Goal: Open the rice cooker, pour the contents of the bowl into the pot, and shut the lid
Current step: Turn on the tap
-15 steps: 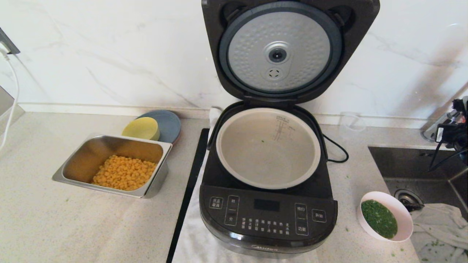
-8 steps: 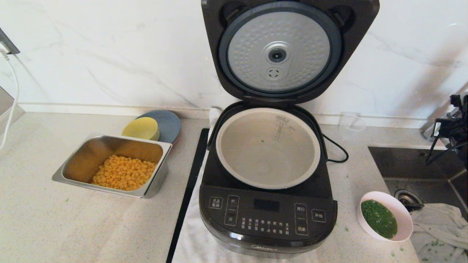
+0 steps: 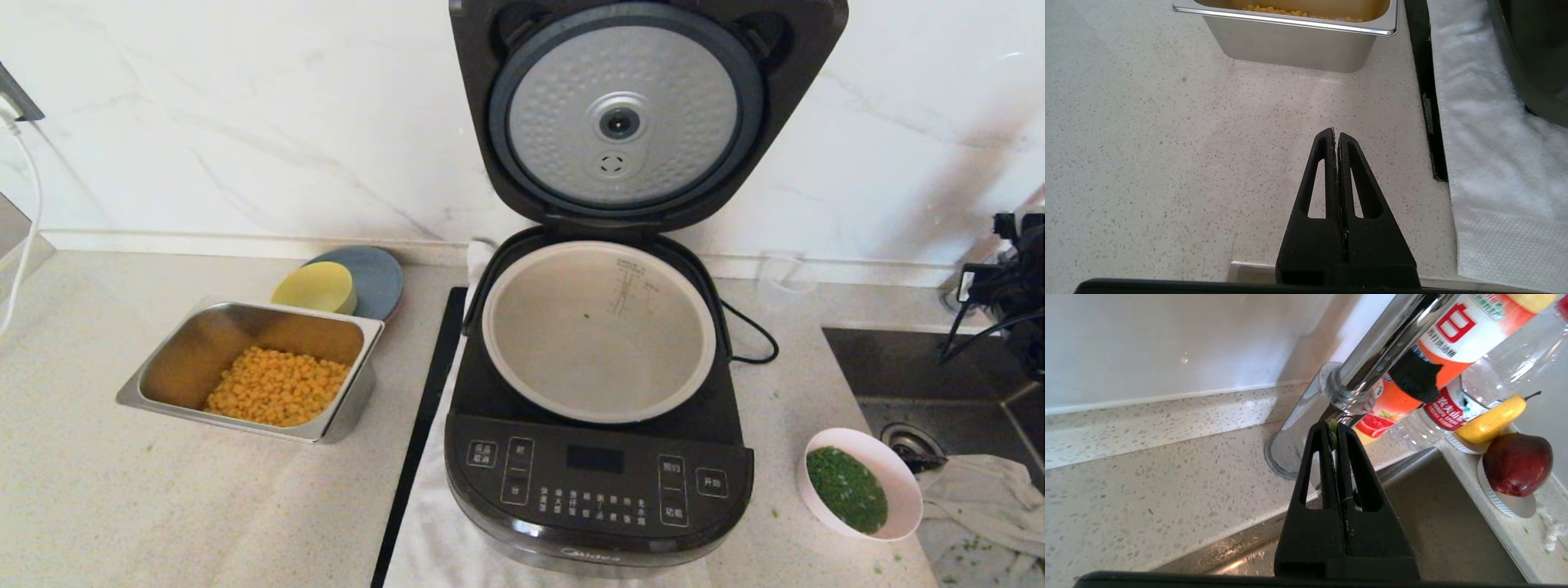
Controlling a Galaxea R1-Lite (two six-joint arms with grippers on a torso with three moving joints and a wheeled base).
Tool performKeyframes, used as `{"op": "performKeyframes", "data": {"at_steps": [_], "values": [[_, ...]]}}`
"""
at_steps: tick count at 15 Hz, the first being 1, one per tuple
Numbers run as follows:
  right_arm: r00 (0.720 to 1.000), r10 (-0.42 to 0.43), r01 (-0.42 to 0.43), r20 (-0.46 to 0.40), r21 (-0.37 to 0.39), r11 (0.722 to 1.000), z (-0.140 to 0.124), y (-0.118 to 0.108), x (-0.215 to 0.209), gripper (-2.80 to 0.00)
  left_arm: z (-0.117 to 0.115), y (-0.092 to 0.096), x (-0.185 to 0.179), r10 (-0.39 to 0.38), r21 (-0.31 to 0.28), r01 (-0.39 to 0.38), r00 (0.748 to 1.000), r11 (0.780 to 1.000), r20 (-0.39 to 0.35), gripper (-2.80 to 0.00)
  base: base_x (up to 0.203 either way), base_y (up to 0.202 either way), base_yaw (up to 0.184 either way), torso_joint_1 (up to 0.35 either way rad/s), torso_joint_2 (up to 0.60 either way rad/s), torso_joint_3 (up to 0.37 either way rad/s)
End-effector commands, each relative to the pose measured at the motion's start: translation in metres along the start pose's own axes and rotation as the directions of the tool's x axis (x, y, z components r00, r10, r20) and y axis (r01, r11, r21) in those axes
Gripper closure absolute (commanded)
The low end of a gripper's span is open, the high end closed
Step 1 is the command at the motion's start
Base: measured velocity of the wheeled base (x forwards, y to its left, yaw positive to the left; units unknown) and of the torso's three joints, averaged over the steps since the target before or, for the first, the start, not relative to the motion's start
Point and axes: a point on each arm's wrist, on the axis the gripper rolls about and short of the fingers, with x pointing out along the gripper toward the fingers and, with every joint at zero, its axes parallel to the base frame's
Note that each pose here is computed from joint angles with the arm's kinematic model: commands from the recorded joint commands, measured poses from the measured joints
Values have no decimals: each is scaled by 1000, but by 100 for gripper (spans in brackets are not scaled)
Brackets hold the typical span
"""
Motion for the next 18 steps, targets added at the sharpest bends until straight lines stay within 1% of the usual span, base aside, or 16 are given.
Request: {"op": "performKeyframes", "data": {"at_steps": [1,5,8,13,15,18], "values": [[1000,-5,4,-3,-4,1000,-1,-1,-1,0,0,0,0,0,1,0,1000,1000,-1,0,0,0,0,0,0,0],[1000,-25,25,-5,-12,1000,2,-3,-3,0,0,0,0,0,1,0,1000,1000,-1,0,0,0,0,0,0,0],[999,-28,26,-29,-42,999,-4,-5,-9,0,0,0,0,0,1,0,1000,1000,-2,0,0,0,0,0,0,0],[998,-27,24,-60,-57,998,-11,-10,-23,0,0,0,0,0,1,0,1000,1000,-1,0,0,0,0,0,0,0],[998,-28,25,-51,-56,998,-13,-12,-30,0,0,0,0,0,1,0,1000,1000,-1,0,0,0,0,0,0,0],[999,-36,34,-32,-76,997,-22,-14,-34,0,0,0,0,0,1,0,1000,1000,-1,0,0,0,0,0,0,0]]}}
